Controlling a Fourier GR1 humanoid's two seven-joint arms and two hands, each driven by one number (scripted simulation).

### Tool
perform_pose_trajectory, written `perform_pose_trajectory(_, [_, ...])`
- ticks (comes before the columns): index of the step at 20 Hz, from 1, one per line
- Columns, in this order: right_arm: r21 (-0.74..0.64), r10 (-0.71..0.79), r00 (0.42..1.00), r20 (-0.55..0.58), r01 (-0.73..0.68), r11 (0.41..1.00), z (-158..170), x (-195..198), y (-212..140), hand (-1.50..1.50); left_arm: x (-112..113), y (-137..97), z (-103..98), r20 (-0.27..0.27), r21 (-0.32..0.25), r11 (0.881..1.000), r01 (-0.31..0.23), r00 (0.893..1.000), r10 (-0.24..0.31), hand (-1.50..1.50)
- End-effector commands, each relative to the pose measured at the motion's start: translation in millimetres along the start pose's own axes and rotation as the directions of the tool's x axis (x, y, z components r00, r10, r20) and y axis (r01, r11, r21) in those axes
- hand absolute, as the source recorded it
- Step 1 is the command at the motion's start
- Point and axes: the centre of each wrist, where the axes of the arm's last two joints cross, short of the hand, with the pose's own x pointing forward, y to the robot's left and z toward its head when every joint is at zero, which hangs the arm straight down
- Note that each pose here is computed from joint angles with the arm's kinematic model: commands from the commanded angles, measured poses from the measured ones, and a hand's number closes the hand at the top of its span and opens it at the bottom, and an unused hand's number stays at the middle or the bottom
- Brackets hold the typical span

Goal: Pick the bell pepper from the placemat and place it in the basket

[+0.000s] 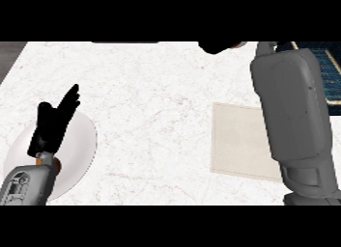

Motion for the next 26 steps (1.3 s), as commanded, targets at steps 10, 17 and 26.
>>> perform_pose_trajectory(10, [-0.227, -0.093, 0.995, -0.038, 0.082, 0.971, -10, 72, -136, 1.5, 16, -5, -9, 0.01, -0.014, 1.0, 0.004, 1.0, -0.004, 0.0])
perform_pose_trajectory(17, [-0.284, 0.024, 0.986, -0.166, -0.071, 0.956, -23, 37, -187, 1.5, 6, 8, 5, 0.01, -0.002, 1.0, 0.013, 1.0, -0.013, 0.0])
perform_pose_trajectory(26, [-0.19, 0.316, 0.859, -0.403, -0.417, 0.889, -43, -6, -210, 1.5, 8, -21, 1, 0.029, -0.018, 1.0, -0.002, 1.0, 0.003, 0.0])
